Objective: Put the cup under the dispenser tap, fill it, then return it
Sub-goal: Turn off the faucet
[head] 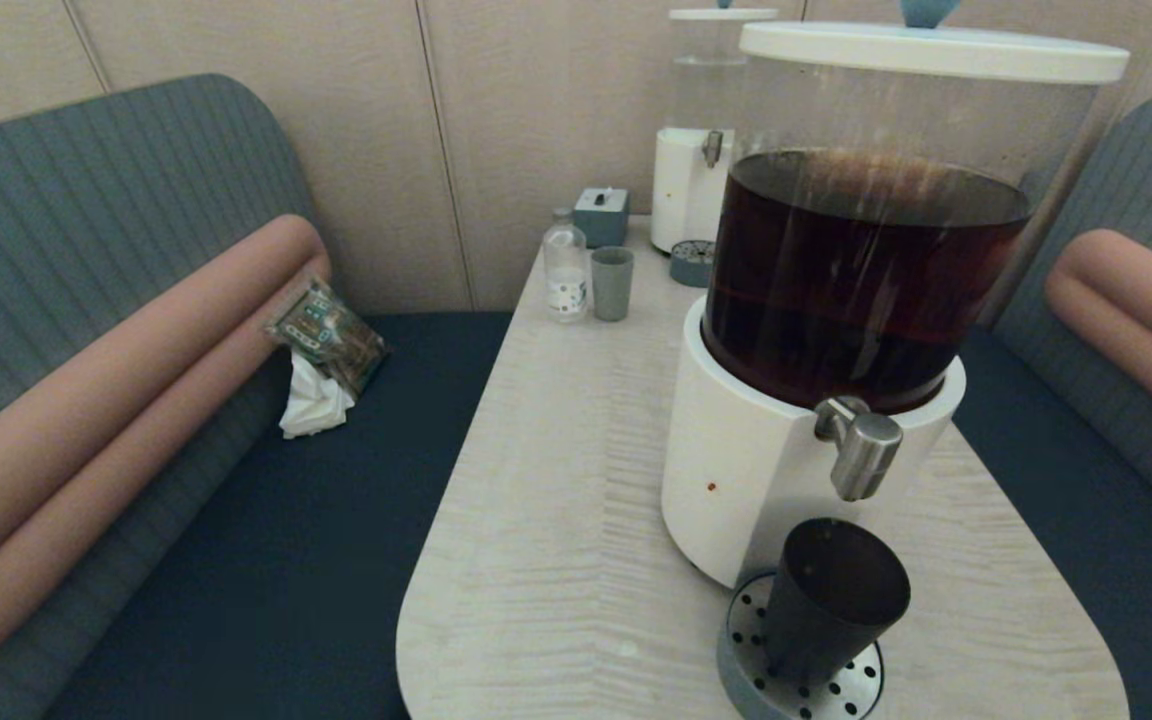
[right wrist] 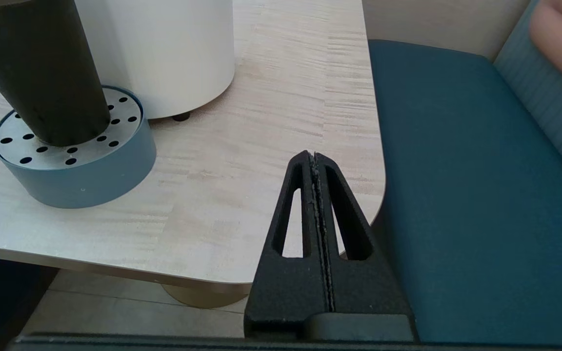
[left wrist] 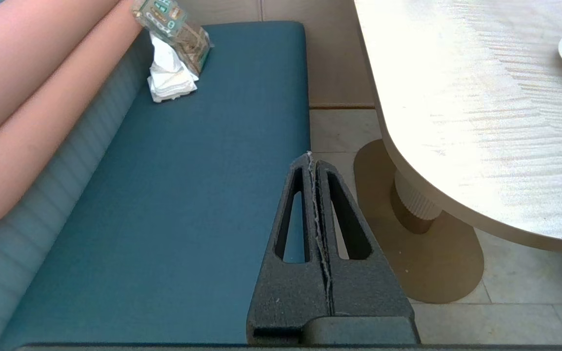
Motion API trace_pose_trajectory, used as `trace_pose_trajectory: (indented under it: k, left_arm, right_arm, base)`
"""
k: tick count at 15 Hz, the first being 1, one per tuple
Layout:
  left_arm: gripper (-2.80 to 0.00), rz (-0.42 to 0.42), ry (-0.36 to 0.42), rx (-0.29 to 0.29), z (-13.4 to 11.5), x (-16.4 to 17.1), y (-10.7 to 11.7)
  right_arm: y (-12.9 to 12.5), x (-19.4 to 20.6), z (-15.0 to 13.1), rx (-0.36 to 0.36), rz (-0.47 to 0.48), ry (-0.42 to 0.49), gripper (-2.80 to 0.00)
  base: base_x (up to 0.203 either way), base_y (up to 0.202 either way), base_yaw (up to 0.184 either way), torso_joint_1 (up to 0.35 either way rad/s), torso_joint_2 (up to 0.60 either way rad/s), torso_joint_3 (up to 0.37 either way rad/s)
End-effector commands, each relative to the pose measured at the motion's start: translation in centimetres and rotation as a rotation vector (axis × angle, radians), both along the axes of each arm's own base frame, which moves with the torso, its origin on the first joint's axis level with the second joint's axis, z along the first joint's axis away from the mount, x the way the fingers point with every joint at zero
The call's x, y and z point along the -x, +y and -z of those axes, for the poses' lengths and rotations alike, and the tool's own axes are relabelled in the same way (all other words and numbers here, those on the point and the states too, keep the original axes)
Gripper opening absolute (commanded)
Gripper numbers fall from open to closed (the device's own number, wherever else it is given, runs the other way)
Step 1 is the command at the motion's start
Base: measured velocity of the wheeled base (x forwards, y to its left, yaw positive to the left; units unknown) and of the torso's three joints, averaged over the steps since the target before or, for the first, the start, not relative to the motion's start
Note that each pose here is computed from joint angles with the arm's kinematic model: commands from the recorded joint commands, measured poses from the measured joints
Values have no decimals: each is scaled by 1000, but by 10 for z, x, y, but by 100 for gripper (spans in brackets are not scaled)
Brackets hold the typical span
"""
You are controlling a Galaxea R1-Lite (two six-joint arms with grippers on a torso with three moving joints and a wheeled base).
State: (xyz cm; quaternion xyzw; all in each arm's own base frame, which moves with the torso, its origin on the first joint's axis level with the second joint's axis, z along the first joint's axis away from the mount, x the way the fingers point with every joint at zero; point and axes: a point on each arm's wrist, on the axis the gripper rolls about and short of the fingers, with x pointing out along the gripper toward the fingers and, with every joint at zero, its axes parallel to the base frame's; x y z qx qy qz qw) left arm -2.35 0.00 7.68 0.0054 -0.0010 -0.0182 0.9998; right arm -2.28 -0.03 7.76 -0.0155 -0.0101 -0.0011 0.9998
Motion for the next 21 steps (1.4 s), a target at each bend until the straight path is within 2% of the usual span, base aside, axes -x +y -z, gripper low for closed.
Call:
trace_pose_trajectory:
  k: [1, 21]
  left_arm:
    - [-280, 0, -1, 0, 0, 0, 0]
    - [-280, 0, -7, 1, -1, 0, 0]
  right_arm:
    - [0, 0, 2, -3, 0, 0, -280]
    - [0, 0, 2, -22, -1, 0, -280]
  base:
    - [0, 0, 0, 0, 0, 0]
    - [0, 0, 0, 0, 0, 0]
